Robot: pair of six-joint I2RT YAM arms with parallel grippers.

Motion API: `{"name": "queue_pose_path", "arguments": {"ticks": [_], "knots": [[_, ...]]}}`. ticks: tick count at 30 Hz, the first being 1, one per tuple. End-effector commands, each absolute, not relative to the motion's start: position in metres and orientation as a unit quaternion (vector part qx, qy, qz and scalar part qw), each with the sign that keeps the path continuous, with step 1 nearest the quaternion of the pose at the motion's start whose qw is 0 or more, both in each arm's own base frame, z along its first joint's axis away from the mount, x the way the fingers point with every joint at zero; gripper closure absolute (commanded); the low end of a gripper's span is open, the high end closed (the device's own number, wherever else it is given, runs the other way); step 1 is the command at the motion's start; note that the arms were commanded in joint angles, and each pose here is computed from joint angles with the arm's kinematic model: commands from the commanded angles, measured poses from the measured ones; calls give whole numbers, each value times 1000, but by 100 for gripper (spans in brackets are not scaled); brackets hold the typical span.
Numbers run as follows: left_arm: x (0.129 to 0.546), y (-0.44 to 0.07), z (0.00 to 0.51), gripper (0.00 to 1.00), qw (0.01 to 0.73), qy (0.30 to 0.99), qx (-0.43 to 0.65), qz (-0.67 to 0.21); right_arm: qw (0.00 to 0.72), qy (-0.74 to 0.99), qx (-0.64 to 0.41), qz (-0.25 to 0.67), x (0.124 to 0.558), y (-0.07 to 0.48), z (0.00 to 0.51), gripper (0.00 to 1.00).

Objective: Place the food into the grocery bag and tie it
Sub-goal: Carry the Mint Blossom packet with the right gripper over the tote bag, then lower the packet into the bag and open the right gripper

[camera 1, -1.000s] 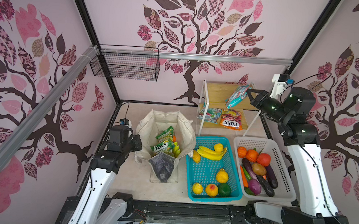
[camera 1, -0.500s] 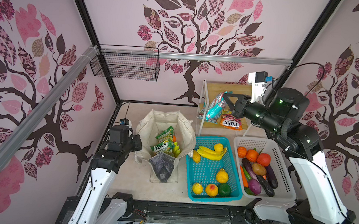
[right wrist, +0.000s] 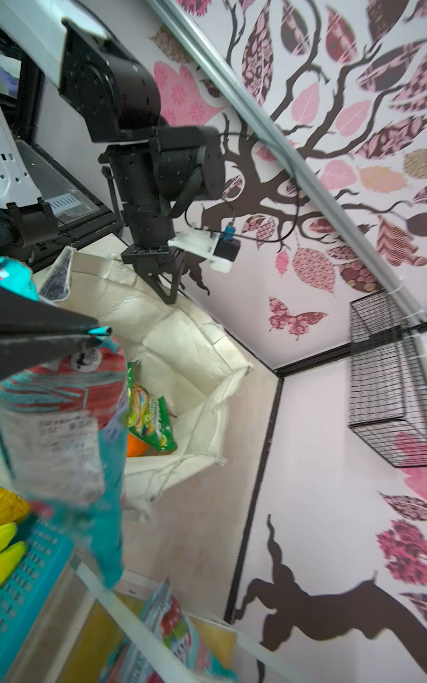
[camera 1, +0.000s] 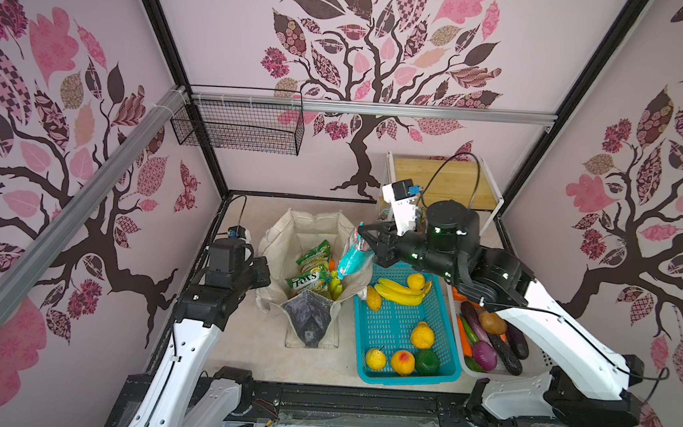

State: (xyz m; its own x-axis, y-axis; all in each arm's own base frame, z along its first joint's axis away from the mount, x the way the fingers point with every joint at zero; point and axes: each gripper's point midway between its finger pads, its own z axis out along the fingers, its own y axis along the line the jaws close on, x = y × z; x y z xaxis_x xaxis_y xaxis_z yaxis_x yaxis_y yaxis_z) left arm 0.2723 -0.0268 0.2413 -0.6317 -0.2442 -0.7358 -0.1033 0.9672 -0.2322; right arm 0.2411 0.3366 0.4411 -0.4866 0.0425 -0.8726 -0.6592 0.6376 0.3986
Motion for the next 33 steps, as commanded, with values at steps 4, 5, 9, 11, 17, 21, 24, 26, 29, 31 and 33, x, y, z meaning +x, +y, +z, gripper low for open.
{"name": "queue_pose_path", "arguments": {"ticks": [4, 5, 9, 11, 17, 21, 24, 26, 29, 31, 33], "knots": [[272, -26, 238, 100, 423, 897, -95, -83, 493, 754, -169, 400, 248, 363, 451, 100], [273, -27, 238, 100, 421, 898, -94, -86, 488, 754, -170, 405, 248, 369, 448, 100], [274, -29, 235, 100, 415, 901, -91, -89, 477, 756, -184, 409, 250, 391, 439, 100], [274, -28, 235, 100, 415, 901, -92, -86, 478, 764, -182, 393, 259, 397, 428, 100], [275, -28, 233, 100, 412, 902, -92, -85, 474, 794, -161, 344, 284, 411, 382, 100], [275, -28, 232, 100, 411, 903, -92, -86, 447, 800, -171, 362, 285, 433, 364, 100], [275, -28, 232, 100, 411, 903, -92, -84, 436, 802, -167, 372, 287, 442, 355, 100], [275, -28, 232, 100, 411, 903, -93, -84, 432, 817, -152, 351, 290, 435, 337, 100], [276, -29, 230, 100, 407, 905, -92, -85, 426, 849, -121, 287, 295, 408, 300, 100], [276, -29, 231, 100, 407, 905, -90, -85, 420, 861, -111, 263, 294, 395, 283, 100], [275, -29, 232, 100, 409, 904, -90, -86, 410, 869, -111, 253, 289, 386, 270, 100]]}}
